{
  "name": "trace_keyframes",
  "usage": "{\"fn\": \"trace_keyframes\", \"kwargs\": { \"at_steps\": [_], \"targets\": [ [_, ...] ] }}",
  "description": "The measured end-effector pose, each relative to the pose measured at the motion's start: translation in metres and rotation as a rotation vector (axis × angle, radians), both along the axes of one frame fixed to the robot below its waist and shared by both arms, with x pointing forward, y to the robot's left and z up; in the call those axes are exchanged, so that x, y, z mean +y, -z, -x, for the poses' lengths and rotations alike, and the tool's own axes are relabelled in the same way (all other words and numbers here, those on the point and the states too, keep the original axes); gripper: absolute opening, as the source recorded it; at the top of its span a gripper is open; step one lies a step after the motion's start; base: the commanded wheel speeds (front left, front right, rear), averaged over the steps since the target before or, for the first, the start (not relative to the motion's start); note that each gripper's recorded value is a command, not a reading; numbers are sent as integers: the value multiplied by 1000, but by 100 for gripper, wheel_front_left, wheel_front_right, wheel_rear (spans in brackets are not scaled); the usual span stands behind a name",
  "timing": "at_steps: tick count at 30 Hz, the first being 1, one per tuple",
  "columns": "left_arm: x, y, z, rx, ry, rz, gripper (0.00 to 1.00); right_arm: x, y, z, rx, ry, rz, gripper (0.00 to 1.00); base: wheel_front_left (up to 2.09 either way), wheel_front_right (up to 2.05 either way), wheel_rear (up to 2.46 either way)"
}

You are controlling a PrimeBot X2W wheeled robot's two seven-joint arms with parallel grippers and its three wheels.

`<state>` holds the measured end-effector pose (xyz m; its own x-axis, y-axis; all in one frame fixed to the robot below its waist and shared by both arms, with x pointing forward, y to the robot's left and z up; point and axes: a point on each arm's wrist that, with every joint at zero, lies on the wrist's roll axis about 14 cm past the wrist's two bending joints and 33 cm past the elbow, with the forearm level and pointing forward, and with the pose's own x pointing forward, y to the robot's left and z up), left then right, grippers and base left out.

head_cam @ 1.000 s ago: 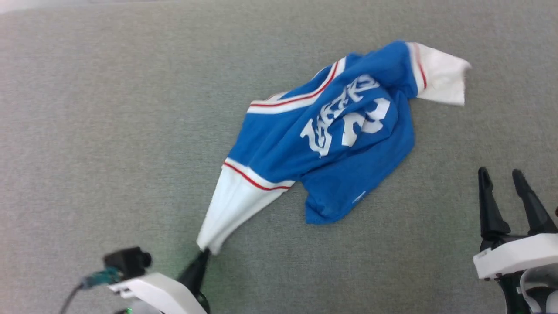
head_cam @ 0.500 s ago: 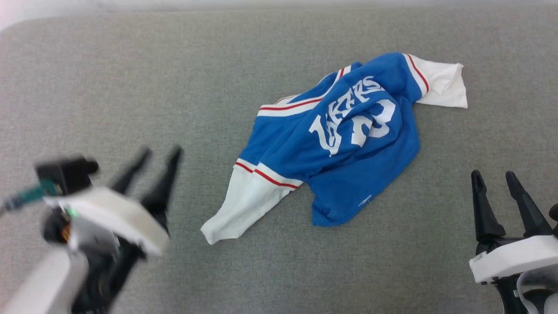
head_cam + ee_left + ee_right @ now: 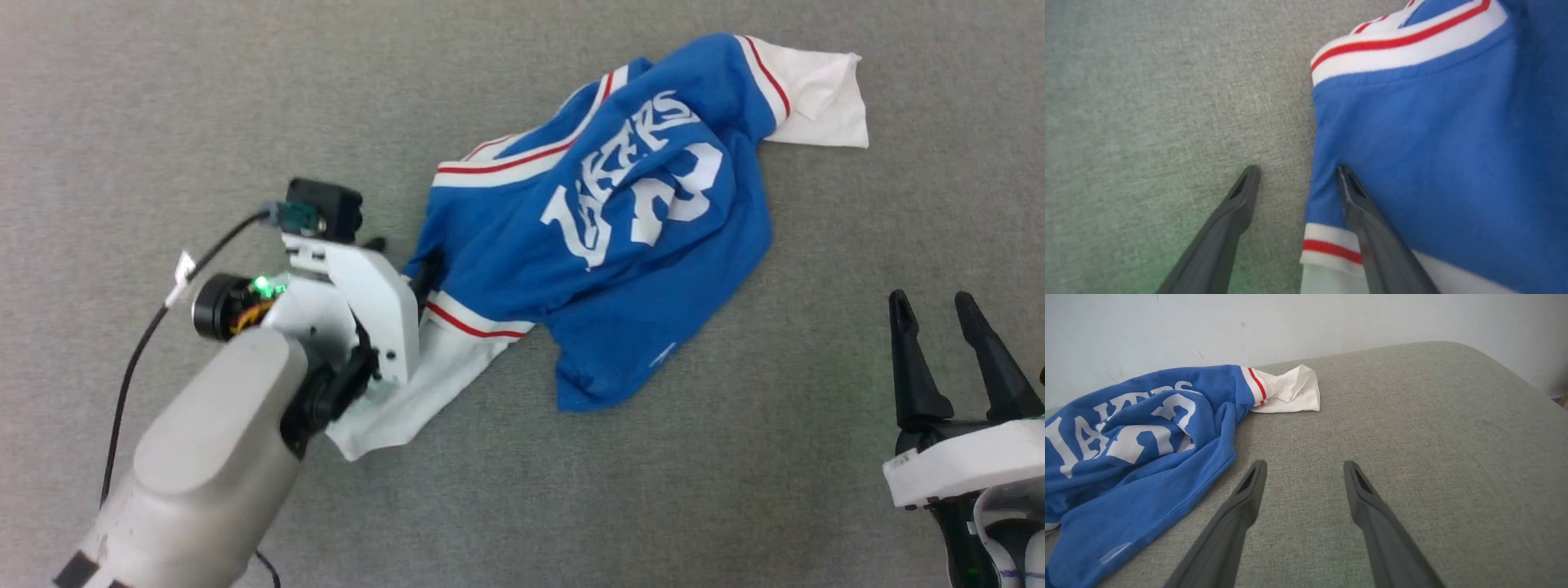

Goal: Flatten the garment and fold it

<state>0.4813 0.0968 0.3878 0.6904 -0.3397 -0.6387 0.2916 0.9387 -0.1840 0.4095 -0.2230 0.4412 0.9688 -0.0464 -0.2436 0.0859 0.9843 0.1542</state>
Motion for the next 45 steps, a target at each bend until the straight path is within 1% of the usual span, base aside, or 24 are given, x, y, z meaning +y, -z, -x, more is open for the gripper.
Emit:
{"fn": "trace_keyframes", "kwargs": {
  "at_steps": [2,3,4,5,9,14,17,20,23,25,27,28,29,30,32,34,38,41,42,45],
  "targets": [
    [-6,5,-8,13,16,0,100,-5,2,2,7,14,7,100,0,0,0],
    [-9,7,-11,22,23,3,83,-8,3,3,11,22,11,100,0,0,0],
    [-12,9,-14,26,34,4,31,-10,4,4,15,28,13,100,0,0,0],
    [-14,10,-16,27,47,3,0,-12,4,4,18,33,16,100,0,0,0],
    [-21,10,-23,19,77,10,0,-16,5,6,22,44,22,100,0,0,0],
    [-23,-5,-32,-42,103,-4,0,-17,4,5,17,46,24,100,0,0,0],
    [-22,-33,-52,-142,113,-27,0,-15,5,3,19,41,22,100,0,0,0],
    [-3,-62,-80,-254,89,-94,0,-11,7,1,22,30,16,100,0,0,0],
    [17,-82,-104,-356,31,-141,0,-11,7,-2,14,32,9,100,0,0,0],
    [24,-88,-115,-412,-12,-146,1,-14,10,-2,16,40,10,100,0,0,0],
    [28,-82,-120,-424,-30,-152,39,-15,13,-2,21,47,8,100,0,0,0],
    [30,-76,-122,-417,-43,-147,39,-16,15,-1,24,50,6,100,0,0,0],
    [30,-71,-123,-413,-54,-140,73,-17,17,-1,30,53,7,100,0,0,0],
    [28,-67,-124,-411,-60,-129,100,-18,19,-1,35,56,7,100,0,0,0],
    [22,-65,-125,-423,-71,-88,100,-19,23,0,43,60,8,100,0,0,0],
    [17,-76,-128,-485,-86,-47,100,-18,25,0,49,59,6,100,0,0,0],
    [12,-130,-124,-715,-122,64,100,-18,19,0,30,59,5,100,0,0,0],
    [8,-162,-100,-862,-117,125,100,-17,12,1,13,57,3,100,0,0,0],
    [7,-167,-89,-891,-109,137,100,-16,10,2,10,53,0,100,0,0,0],
    [13,-177,-56,-944,-150,147,100,-11,3,5,-6,40,-7,100,0,0,0]
  ]
}}
